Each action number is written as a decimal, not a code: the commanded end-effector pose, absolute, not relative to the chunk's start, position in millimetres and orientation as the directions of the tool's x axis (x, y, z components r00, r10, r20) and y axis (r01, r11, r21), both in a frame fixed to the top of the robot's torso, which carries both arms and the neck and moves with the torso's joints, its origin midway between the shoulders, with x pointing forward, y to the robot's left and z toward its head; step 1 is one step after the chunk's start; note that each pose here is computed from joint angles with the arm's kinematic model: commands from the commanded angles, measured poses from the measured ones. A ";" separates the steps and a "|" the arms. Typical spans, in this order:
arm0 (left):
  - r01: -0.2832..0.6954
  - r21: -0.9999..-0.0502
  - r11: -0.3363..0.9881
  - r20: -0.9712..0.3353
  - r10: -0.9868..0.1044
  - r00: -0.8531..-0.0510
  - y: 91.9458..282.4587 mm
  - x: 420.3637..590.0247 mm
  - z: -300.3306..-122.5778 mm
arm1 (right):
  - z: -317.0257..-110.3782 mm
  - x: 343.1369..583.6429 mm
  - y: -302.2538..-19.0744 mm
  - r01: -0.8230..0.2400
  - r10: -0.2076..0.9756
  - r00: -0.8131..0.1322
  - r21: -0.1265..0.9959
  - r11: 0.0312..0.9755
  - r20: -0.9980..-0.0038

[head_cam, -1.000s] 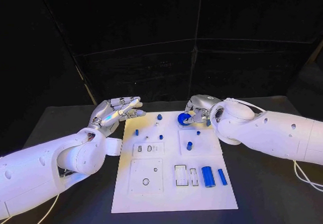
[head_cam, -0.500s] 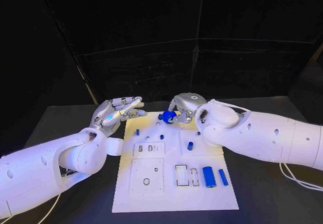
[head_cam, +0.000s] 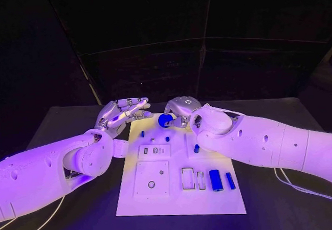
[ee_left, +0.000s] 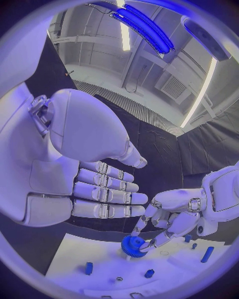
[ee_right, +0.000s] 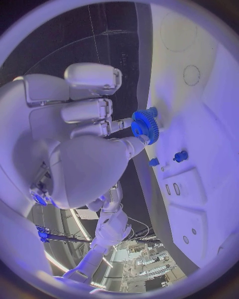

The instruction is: Assemble the parts on the task board

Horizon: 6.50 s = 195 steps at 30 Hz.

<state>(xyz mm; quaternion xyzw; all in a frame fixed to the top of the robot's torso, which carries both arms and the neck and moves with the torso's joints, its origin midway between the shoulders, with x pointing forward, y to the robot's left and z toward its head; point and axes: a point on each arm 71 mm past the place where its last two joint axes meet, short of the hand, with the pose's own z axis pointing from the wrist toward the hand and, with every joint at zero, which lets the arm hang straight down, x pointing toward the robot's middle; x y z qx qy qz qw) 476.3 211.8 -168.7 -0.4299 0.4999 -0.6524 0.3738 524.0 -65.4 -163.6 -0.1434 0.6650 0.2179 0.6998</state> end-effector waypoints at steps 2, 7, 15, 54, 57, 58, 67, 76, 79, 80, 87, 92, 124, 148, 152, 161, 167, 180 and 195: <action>0.059 -0.971 -0.230 0.194 -0.910 -0.367 208.9 475.9 -167.1 | -167.0 523.5 -61.2 -0.514 0.079 0.018 0.058 0.856 -0.997; 0.057 -0.971 -0.231 0.194 -0.909 -0.368 208.3 475.7 -167.1 | -171.2 523.0 -58.2 -0.515 0.070 0.006 0.057 0.855 -0.998; 0.057 -0.971 -0.231 0.194 -0.909 -0.369 208.0 476.0 -167.2 | -177.2 523.5 -55.3 -0.512 0.049 -0.016 0.051 0.858 -0.999; 0.053 -0.973 -0.223 0.190 -0.914 -0.359 210.4 476.6 -167.8 | -193.0 533.4 -63.9 -0.426 0.060 -0.192 0.138 0.894 -0.980; 0.052 -0.973 -0.223 0.190 -0.914 -0.359 210.5 476.6 -167.7 | -192.1 533.6 -66.2 -0.417 0.090 -0.191 0.164 0.894 -0.977; 0.052 -0.973 -0.223 0.190 -0.914 -0.359 210.5 476.6 -167.7 | -191.2 533.1 -66.7 -0.418 0.100 -0.185 0.171 0.892 -0.978; 0.055 -0.974 -0.220 0.187 -0.917 -0.352 214.8 476.7 -167.7 | -172.6 521.1 -94.3 -0.486 0.321 -0.079 0.318 0.814 -0.944; 0.057 -0.975 -0.215 0.183 -0.921 -0.342 219.4 477.5 -168.1 | -166.1 513.9 -172.7 -0.449 0.545 -0.204 0.573 0.686 -0.813; 0.058 -0.975 -0.214 0.182 -0.923 -0.340 219.7 478.6 -168.6 | -165.8 513.5 -198.9 -0.411 0.589 -0.228 0.625 0.664 -0.775; 0.058 -0.975 -0.214 0.182 -0.923 -0.340 219.1 479.4 -168.9 | -166.3 513.9 -213.7 -0.385 0.609 -0.239 0.650 0.655 -0.756; 0.057 -0.975 -0.215 0.183 -0.922 -0.342 216.6 481.9 -170.3 | -169.2 514.0 -252.3 -0.373 0.560 -0.243 0.610 0.699 -0.792; 0.054 -0.975 -0.216 0.184 -0.920 -0.347 214.0 483.1 -171.5 | -173.0 519.3 -265.8 -0.348 0.521 -0.223 0.567 0.747 -0.824; 0.053 -0.977 -0.208 0.179 -0.925 -0.335 216.0 488.5 -174.8 | -193.1 538.7 -272.3 -0.279 0.444 -0.290 0.519 0.808 -0.848; 0.053 -0.977 -0.205 0.176 -0.928 -0.329 217.5 489.7 -175.4 | -197.8 540.5 -270.1 -0.266 0.416 -0.309 0.498 0.825 -0.855; 0.053 -0.977 -0.204 0.176 -0.928 -0.328 217.6 490.0 -175.5 | -198.3 540.4 -269.5 -0.266 0.415 -0.310 0.497 0.826 -0.855; 0.054 -0.978 -0.203 0.175 -0.929 -0.326 218.4 490.5 -175.7 | -199.1 540.9 -267.5 -0.266 0.415 -0.311 0.498 0.825 -0.855; 0.053 -0.978 -0.203 0.175 -0.929 -0.326 218.4 490.6 -175.8 | -199.6 541.7 -266.5 -0.263 0.416 -0.308 0.497 0.827 -0.855; 0.053 -0.978 -0.201 0.174 -0.930 -0.324 219.3 490.6 -175.8 | -198.8 542.8 -266.1 -0.260 0.415 -0.282 0.486 0.835 -0.865; 0.053 -0.979 -0.195 0.169 -0.935 -0.313 223.6 490.1 -175.7 | -175.2 512.1 -245.3 -0.394 0.455 -0.164 0.481 0.783 -0.875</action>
